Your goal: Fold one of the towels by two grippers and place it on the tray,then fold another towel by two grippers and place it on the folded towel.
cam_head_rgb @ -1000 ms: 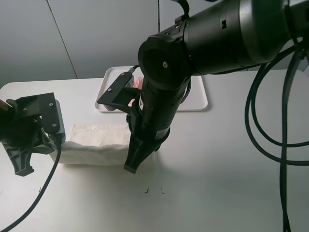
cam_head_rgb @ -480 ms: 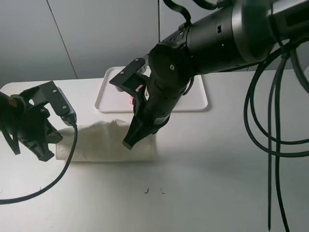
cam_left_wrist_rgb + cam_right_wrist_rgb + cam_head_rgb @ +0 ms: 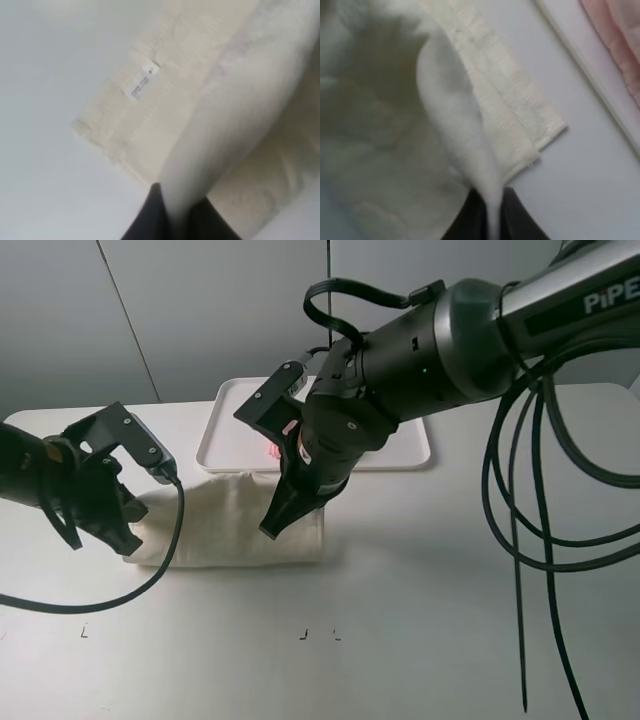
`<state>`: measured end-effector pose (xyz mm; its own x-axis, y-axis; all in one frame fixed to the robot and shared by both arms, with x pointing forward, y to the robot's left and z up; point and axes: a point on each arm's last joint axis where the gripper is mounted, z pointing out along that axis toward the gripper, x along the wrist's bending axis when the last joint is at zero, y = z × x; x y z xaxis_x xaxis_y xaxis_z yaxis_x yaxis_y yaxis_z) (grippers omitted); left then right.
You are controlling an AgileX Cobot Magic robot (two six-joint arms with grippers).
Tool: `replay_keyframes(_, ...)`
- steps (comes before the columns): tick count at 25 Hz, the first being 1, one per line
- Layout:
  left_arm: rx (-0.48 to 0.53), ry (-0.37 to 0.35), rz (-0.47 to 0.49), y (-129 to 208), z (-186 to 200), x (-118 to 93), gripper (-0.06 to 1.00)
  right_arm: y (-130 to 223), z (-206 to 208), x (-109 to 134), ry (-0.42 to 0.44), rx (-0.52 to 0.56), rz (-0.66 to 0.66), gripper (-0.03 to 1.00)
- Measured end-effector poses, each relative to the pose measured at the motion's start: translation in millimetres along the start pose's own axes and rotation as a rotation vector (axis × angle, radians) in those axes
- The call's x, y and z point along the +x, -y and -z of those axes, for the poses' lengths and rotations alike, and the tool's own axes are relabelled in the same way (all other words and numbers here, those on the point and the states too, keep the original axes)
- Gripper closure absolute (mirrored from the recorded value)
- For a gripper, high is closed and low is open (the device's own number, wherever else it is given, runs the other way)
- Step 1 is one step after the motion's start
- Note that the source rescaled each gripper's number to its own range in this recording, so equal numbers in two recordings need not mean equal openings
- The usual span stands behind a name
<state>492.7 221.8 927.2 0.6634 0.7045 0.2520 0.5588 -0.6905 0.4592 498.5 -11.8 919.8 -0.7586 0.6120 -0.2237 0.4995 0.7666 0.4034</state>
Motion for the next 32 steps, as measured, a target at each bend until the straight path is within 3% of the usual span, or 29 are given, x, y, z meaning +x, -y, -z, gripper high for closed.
replay_keyframes(2,-0.031,-0.02,0.018,-2.8,0.1,1.8,0.89,-0.8,-2.4,0.0,0.006,-0.013,-0.016,0.81)
replay_keyframes(4,-0.037,-0.026,0.031,-2.9,0.1,3.1,0.81,-3.1,-2.8,0.4,0.002,-0.039,-0.038,0.58)
replay_keyframes(5,-0.036,-0.027,0.035,-2.6,0.1,3.7,0.75,-5.0,-2.7,1.0,-0.007,-0.06,-0.069,0.41)
replay_keyframes(7,-0.035,-0.038,0.065,-0.2,0.2,8.5,0.53,-7.4,-2.9,1.5,-0.015,-0.087,-0.138,0.1)
replay_keyframes(9,-0.037,-0.053,0.142,3.0,0.5,14.9,0.24,-8.1,-2.8,1.4,-0.017,-0.094,-0.189,-0.01)
replay_keyframes(10,-0.041,-0.065,0.208,5.0,0.7,19.4,0.08,-7.9,-2.8,1.3,-0.016,-0.092,-0.206,-0.02)
replay_keyframes(12,-0.052,-0.091,0.347,9.7,1.5,29.0,-0.02,-6.1,-3.0,0.6,-0.007,-0.072,-0.222,-0.03)
replay_keyframes(15,-0.022,-0.092,0.452,16.7,1.9,34.7,-0.05,-1.8,-3.8,-0.5,0.011,-0.028,-0.231,-0.03)
replay_keyframes(19,0.063,-0.052,0.482,18.4,2.3,34.8,-0.05,6.3,-7.6,-6.3,-0.016,0.056,-0.31,-0.03)
replay_keyframes(26,0.261,-0.031,0.58,5.6,-8.6,50.8,-0.05,8.9,-5.0,-30.0,-0.22,0.202,-0.496,-0.03)
replay_keyframes(32,0.363,-0.03,0.662,-1.7,-18.2,59.7,-0.05,11.0,-2.0,-28.4,-0.28,0.255,-0.497,-0.03)
